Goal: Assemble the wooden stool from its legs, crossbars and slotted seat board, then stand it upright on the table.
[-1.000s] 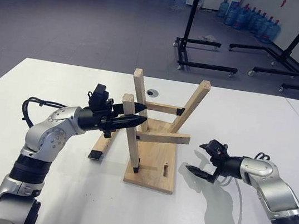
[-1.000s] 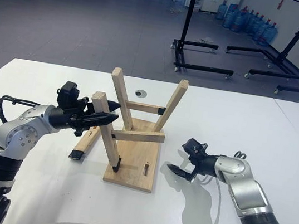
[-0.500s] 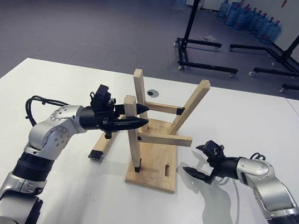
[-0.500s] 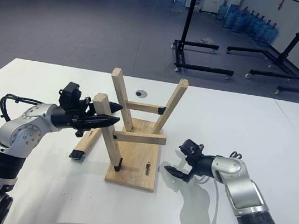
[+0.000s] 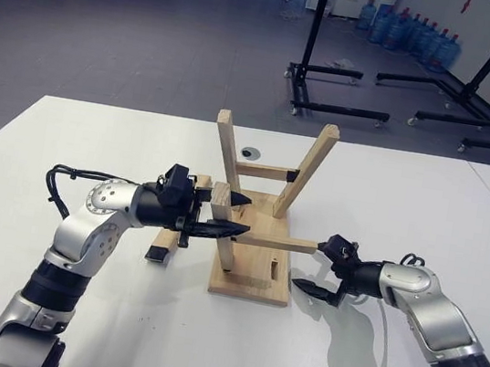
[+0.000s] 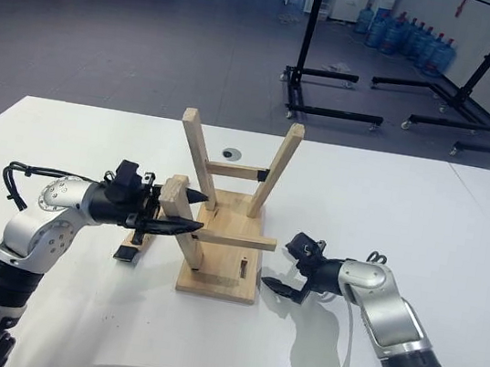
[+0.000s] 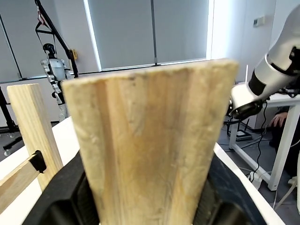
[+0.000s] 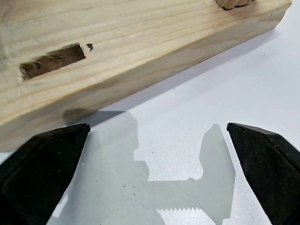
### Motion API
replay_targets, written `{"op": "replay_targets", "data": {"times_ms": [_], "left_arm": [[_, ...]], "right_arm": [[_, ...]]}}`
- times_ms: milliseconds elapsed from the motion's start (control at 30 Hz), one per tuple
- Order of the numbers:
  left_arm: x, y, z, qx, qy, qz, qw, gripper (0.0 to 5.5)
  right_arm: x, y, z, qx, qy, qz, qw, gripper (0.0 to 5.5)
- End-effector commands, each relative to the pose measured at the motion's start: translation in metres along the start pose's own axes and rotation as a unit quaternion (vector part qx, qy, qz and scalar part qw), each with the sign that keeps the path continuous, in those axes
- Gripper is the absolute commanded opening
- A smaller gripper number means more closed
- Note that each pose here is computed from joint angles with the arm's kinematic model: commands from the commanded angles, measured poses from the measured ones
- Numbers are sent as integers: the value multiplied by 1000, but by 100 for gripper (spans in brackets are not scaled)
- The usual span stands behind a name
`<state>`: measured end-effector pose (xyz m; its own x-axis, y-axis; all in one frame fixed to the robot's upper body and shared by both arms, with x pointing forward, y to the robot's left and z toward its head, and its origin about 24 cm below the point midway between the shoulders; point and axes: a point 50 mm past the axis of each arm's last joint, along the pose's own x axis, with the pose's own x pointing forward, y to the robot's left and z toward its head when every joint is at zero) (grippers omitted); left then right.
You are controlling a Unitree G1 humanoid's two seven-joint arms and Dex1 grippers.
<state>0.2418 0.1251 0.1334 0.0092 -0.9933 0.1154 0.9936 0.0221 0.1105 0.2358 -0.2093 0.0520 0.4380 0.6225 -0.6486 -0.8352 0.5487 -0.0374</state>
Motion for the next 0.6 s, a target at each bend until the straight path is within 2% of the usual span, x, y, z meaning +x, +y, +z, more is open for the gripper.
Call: {"op": "replay_targets", "data": {"times_ms": [33,233,533,600], "left_arm": [[-8,-15,-38,-45,76,12,996,204],[-7,-33,-62,-47,115,-16,992,204],[-7,-30,-60,-54,102,-5,993,204],[-7,-26,-57,-52,96,3,994,260]], "right_arm": [[2,4,-3,7,2,-2,1000,540],[4,8,-5,18,0,-2,1000,540],[6,10,-4,22,-6,-1,1000,540],[7,11,-4,23,-7,0,1000,540]]}}
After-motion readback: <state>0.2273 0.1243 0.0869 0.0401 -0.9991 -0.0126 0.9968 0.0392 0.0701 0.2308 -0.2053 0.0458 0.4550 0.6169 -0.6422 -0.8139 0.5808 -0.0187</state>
